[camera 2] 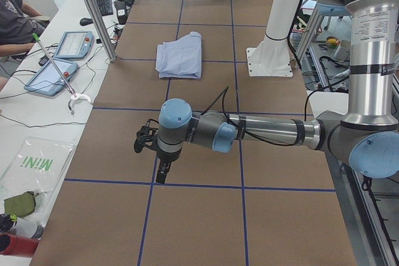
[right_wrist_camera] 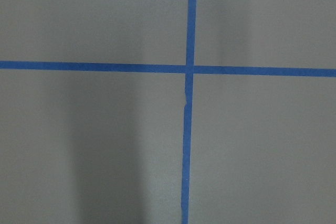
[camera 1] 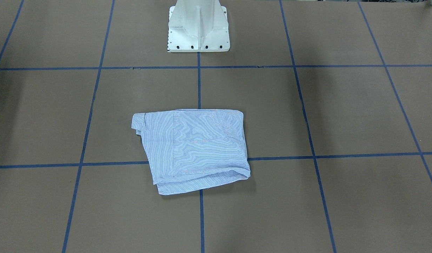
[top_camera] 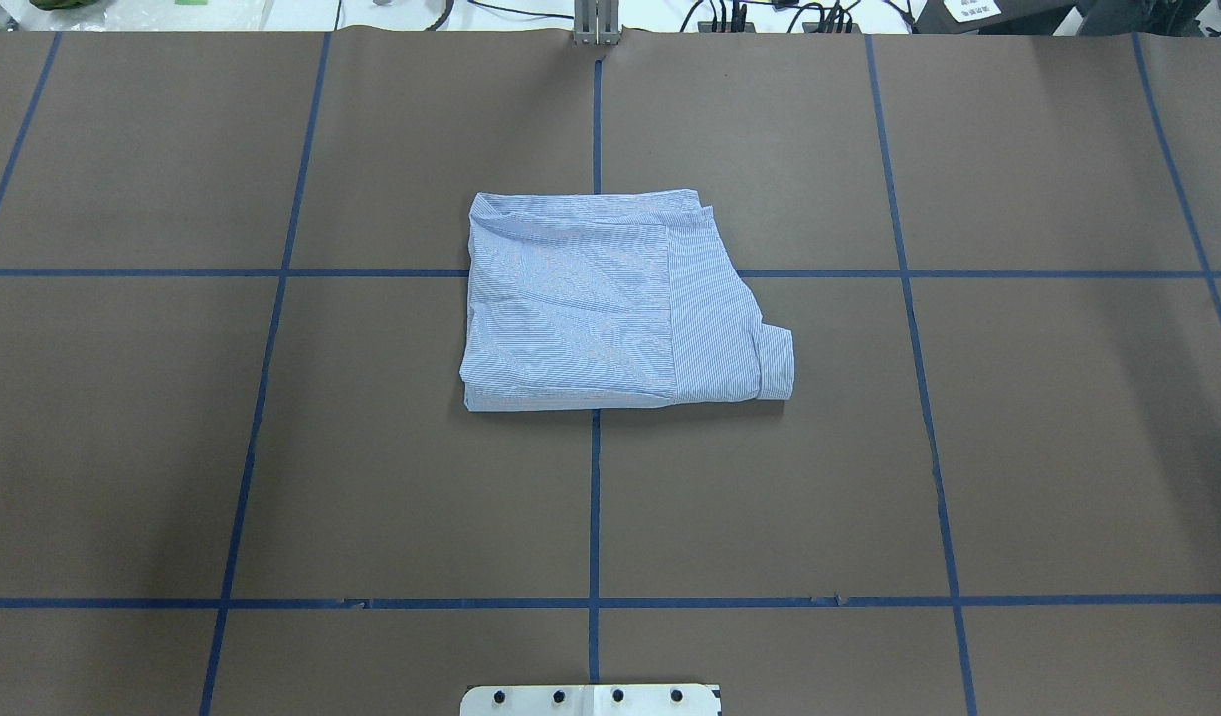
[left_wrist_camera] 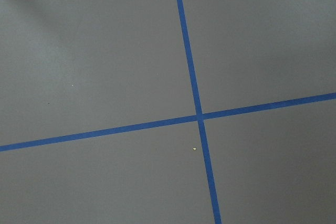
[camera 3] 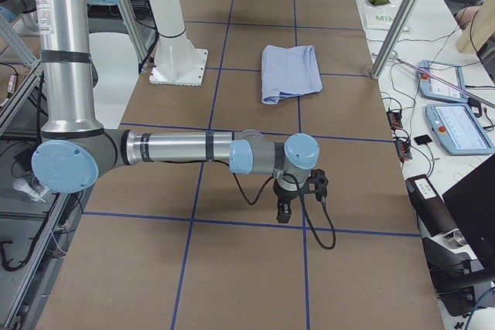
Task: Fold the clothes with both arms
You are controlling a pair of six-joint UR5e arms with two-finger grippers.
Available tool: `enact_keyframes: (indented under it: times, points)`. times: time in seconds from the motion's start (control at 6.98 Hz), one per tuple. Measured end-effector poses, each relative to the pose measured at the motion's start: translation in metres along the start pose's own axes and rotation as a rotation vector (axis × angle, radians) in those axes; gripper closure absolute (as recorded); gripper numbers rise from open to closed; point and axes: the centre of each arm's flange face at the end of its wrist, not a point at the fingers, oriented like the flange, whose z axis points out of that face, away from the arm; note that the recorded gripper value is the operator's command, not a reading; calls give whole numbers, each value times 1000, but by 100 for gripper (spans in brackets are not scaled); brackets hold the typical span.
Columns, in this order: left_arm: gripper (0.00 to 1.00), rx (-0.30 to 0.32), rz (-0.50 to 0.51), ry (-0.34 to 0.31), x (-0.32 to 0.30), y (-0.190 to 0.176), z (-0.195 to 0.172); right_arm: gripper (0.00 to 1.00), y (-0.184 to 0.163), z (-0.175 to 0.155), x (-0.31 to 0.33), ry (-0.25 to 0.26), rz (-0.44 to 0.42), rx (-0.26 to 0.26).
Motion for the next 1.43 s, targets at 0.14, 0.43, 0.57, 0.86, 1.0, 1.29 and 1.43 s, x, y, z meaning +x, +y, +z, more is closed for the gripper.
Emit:
enact_keyframes:
  times: [0.14,0.43,0.57,0.86,1.0,1.29,1.43]
  points:
    - [0,-3,0,29,2,-1,1,0,0,-1,1,-4,1,3]
    - [0,-8,2,70,5,0,3,0,2,-3,3,-13,7,5]
    - [0,-8,3,74,5,0,4,0,5,-1,3,-30,10,3]
    - [0,-4,6,80,8,1,1,0,11,-2,0,-60,8,4]
    - [0,-5,4,80,8,2,0,0,15,-5,-3,-66,3,9]
    - [0,-2,7,90,10,2,-1,0,26,-2,0,-65,6,3]
    - [0,1,10,93,11,1,-2,0,27,-1,1,-62,2,3]
